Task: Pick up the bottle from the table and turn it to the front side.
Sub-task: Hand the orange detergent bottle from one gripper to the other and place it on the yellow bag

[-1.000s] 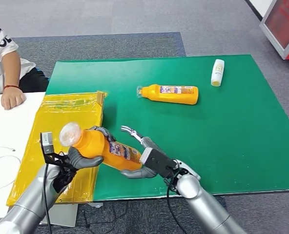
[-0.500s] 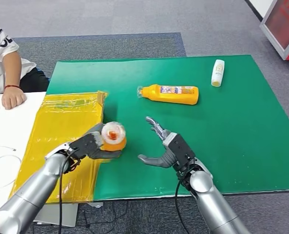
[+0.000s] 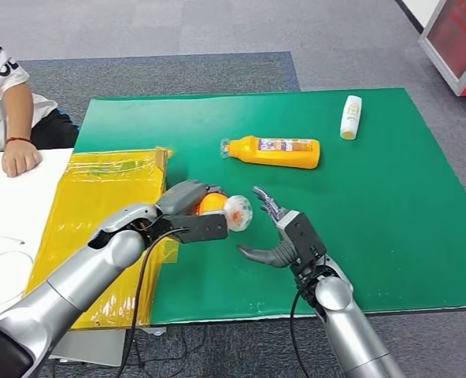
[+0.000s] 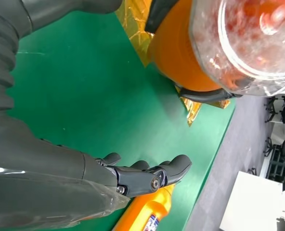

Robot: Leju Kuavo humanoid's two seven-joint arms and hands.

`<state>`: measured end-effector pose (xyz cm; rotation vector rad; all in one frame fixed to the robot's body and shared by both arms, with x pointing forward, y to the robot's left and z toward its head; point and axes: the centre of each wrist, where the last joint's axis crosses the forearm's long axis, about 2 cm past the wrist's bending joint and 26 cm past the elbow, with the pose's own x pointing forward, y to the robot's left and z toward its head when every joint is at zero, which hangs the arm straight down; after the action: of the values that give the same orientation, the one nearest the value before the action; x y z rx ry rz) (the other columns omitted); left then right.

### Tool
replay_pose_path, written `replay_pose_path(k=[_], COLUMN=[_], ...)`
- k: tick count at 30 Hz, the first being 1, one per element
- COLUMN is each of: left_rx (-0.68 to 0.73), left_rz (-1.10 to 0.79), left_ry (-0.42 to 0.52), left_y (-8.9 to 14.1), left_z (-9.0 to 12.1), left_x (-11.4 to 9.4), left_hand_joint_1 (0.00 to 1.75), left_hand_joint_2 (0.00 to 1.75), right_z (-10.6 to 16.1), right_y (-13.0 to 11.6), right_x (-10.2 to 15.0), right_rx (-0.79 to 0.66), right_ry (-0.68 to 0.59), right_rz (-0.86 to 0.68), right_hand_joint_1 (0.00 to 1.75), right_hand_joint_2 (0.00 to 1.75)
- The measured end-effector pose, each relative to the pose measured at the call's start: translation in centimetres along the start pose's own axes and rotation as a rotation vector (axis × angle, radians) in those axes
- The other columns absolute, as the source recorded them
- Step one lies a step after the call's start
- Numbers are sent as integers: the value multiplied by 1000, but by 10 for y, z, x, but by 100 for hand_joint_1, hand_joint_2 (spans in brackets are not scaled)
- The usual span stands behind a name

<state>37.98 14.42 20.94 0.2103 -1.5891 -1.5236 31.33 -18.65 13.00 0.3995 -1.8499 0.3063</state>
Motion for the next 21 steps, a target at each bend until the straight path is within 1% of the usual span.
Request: replay_pose_path(k=[6,11,14,17,21], left_rx=[-126,-257,-329,-359,-368], left_rz=[-75,-160,-111,-52,-48], left_ry=[0,19,-38,-99,-91], left_y=[23,47,61,75,88], left_z=[-12,-22,-25,-25,-24], left_x=[13,23,27,26,21], left_hand_joint_1=[175,175,175,175,175], left_hand_joint_2=[175,175,175,175,175], right_z=[0,-9,-15,-19,-25], right_y=[-1,-2,-4,-6,-9], right_x=[-4,-3,-1,-1,1], right_rx=[-12,-21,-31,-43,-57], right_ry=[17,21,19,12,5], right_rz=[1,10,15,17,26], right_hand_joint_1=[0,0,0,0,0], right_hand_joint_2=[175,175,175,175,175])
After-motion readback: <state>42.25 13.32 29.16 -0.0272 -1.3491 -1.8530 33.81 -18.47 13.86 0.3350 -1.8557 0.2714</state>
